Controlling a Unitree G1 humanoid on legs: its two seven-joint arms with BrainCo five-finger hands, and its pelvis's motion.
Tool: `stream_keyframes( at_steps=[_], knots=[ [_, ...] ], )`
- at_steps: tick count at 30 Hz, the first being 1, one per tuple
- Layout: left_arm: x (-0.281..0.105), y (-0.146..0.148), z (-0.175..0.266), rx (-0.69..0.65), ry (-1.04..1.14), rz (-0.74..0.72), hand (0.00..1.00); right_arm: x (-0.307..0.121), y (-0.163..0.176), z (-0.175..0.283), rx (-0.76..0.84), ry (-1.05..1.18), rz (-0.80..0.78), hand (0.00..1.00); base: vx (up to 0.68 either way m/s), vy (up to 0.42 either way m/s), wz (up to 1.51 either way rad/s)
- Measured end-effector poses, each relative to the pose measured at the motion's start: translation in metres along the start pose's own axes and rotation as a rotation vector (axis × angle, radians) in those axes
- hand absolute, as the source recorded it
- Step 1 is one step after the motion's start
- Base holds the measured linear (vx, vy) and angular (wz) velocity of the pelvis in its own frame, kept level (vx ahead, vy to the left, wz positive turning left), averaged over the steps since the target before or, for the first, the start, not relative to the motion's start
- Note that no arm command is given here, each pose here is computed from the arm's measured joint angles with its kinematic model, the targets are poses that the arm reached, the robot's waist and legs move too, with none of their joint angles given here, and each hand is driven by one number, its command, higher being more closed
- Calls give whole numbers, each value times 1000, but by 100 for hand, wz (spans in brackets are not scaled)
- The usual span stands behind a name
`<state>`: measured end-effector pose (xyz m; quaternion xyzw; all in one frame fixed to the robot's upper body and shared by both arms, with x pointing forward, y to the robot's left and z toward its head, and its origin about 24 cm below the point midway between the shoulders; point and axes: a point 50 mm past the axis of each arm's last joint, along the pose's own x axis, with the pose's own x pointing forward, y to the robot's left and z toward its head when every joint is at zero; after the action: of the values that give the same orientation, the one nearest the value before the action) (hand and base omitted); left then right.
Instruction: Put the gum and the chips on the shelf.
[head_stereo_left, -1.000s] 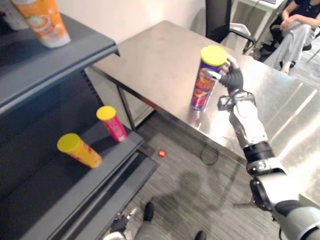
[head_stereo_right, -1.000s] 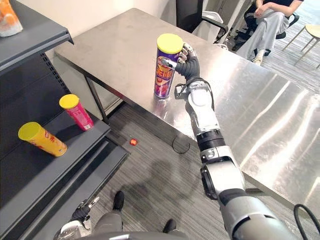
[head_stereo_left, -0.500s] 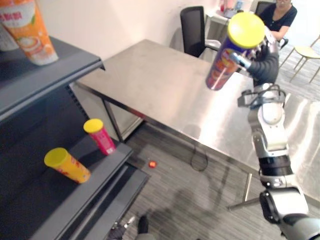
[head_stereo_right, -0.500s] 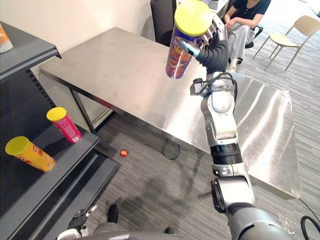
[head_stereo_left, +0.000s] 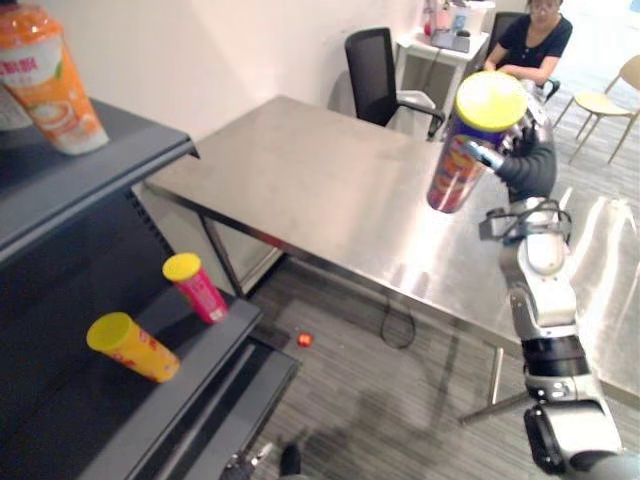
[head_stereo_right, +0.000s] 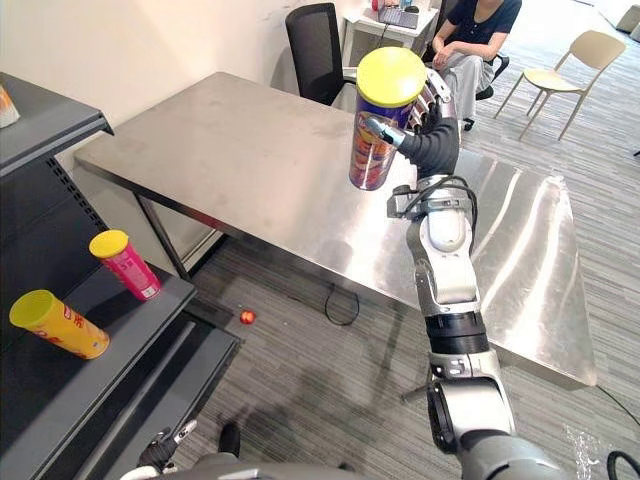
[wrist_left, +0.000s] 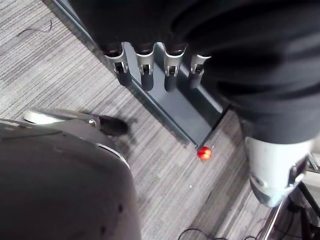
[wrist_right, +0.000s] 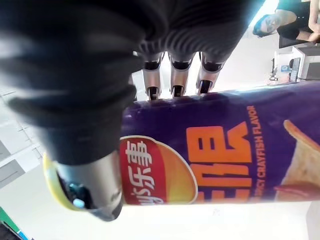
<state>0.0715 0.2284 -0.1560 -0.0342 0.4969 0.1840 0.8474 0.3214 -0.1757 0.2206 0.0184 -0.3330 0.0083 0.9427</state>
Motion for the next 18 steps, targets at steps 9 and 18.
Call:
stream_keyframes(
  at_steps=[9,18],
  knots=[
    [-2,2,-7,17,18,4,0,-27,-1,-6,105,44,39,100,-13,-3,-5],
    [-4,3,-15,38,50,4,0,-48,-1,-18,179,105,32,100,0,-2,-5]
  ],
)
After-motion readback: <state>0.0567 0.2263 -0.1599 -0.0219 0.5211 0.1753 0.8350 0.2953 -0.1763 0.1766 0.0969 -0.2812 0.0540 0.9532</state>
